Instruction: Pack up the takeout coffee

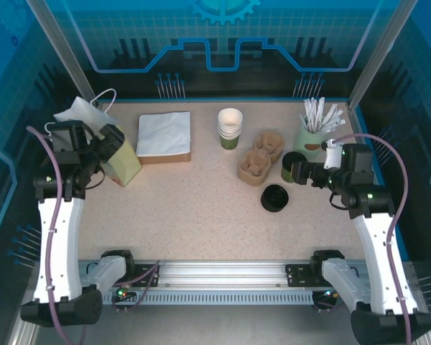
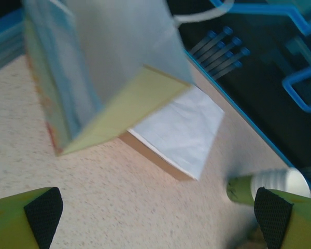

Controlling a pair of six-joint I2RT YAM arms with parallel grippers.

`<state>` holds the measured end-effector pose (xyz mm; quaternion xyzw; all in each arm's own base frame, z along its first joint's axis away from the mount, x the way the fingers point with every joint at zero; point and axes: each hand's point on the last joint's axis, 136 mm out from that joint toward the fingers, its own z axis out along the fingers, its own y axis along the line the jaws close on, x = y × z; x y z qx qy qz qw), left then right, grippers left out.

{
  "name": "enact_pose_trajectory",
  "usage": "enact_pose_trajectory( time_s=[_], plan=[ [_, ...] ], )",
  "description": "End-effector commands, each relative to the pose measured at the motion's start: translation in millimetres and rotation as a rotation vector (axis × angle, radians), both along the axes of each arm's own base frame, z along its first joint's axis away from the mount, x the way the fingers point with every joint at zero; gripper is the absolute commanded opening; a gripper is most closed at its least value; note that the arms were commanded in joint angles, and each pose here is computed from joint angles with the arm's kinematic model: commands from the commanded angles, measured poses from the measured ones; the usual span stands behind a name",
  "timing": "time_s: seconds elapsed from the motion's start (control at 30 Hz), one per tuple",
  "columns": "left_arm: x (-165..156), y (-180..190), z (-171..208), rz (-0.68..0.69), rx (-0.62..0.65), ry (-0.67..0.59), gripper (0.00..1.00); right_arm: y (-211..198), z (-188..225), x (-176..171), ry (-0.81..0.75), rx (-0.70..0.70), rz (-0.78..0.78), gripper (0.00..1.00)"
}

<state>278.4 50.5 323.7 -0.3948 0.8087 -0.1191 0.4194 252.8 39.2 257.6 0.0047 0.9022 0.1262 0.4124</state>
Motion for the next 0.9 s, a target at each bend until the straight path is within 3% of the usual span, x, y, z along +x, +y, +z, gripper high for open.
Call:
enact_pose_trajectory(
  time_s=[0.0,0.5,0.87],
  plan=[
    [4,18,-5,0.029,-0.049,0.017,0.96,-2,17,3,-0.121,0.019,-0.01,1.0],
    [63,85,-36,0.153,-0.134,0.073,0.75,-15,-11,-14,-0.044,-0.051,-0.057,1.0],
    [76,90,-57,0.142,-0.152,0.126,0.51,-15,-13,-13,-0.039,-0.051,-0.06,1.0]
  ],
)
